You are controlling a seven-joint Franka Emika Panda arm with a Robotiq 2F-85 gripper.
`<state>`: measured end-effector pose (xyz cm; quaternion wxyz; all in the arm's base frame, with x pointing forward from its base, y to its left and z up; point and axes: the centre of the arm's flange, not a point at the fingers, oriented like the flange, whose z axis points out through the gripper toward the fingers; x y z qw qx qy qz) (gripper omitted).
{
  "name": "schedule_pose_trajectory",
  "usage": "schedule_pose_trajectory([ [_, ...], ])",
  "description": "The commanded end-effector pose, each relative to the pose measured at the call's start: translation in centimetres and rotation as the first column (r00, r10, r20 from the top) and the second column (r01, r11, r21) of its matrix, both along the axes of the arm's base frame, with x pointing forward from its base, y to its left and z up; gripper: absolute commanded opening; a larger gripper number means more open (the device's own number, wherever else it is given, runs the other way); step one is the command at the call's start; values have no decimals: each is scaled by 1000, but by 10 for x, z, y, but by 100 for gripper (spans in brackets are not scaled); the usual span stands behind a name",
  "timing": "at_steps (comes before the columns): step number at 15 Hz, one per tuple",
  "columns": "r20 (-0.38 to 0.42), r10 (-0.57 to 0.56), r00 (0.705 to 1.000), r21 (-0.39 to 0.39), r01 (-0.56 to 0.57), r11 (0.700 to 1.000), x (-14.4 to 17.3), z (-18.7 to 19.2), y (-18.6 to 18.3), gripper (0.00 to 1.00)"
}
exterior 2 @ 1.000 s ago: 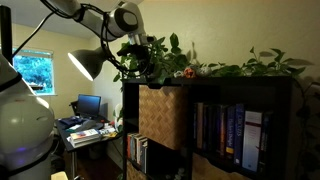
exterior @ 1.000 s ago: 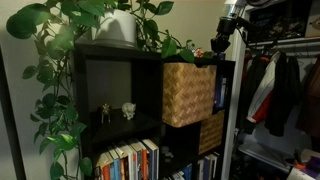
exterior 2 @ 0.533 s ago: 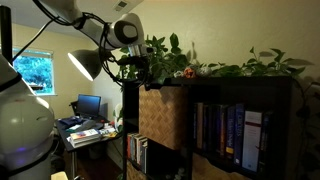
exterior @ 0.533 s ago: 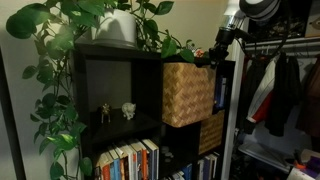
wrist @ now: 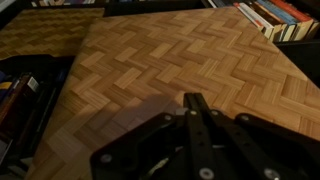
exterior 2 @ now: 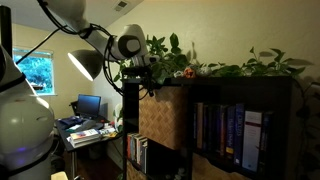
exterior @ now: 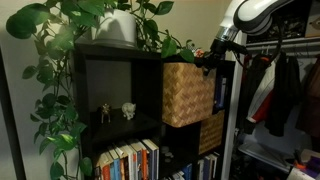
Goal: Pull out the brown basket then remove the socks from there and put them on the top of the cabinet then push the basket
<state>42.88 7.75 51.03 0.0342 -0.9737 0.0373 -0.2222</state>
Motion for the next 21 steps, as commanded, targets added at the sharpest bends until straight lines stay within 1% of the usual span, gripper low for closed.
schedule_pose_trajectory([
  [1,55,-17,998,29,15,999,12,-13,-2,3],
  [6,122,-34,992,10,33,999,28,-18,-1,4],
  [15,211,-43,977,28,38,999,59,-21,-4,4],
  [18,217,-43,975,35,36,999,65,-22,-3,4],
  [21,216,-42,976,26,37,999,63,-21,-3,4],
])
